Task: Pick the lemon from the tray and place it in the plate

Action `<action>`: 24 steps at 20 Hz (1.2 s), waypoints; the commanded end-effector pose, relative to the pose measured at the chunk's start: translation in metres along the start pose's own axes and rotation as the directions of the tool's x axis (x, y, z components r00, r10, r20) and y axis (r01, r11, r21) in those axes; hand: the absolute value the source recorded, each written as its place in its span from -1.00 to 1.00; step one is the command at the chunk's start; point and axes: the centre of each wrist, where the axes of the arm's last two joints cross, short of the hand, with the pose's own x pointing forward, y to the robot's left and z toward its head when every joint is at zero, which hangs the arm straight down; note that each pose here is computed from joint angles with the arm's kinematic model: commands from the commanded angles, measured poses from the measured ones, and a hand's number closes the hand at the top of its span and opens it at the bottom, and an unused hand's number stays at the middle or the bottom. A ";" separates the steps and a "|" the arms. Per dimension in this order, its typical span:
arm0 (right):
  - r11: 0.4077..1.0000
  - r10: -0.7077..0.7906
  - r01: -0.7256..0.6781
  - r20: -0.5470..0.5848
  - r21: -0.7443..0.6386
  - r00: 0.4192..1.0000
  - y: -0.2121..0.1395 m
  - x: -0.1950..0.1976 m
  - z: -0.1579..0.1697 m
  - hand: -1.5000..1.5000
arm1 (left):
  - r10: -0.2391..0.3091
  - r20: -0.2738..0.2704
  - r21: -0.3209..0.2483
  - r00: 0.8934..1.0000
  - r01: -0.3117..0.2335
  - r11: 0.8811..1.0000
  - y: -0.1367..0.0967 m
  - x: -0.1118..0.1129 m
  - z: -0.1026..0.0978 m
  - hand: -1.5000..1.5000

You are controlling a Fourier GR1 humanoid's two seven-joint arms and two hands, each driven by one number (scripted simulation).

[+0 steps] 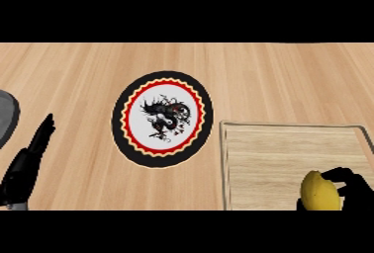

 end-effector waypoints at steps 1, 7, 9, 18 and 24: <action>0.985 -0.013 0.022 0.051 -0.173 0.999 -0.019 0.019 0.019 1.00 | 0.000 -0.006 -0.001 1.000 0.000 1.000 -0.009 0.009 -0.001 0.00; 0.954 -0.135 0.211 0.322 -0.212 0.937 -0.075 0.062 0.055 1.00 | -0.012 0.005 -0.018 1.000 0.012 1.000 -0.011 -0.005 0.012 0.00; 0.955 -0.184 0.258 0.394 -0.144 0.901 -0.071 0.081 0.074 1.00 | -0.008 -0.002 -0.015 1.000 0.008 1.000 -0.009 0.019 -0.003 0.00; 0.957 -0.226 0.284 0.461 -0.059 0.858 -0.069 0.178 0.071 1.00 | 0.005 0.021 -0.011 1.000 -0.005 1.000 0.004 0.005 -0.003 0.00; 0.945 -0.299 0.327 0.399 -0.001 0.867 -0.057 0.227 0.036 1.00 | 0.022 0.006 -0.044 1.000 -0.022 0.999 -0.022 0.001 -0.002 0.00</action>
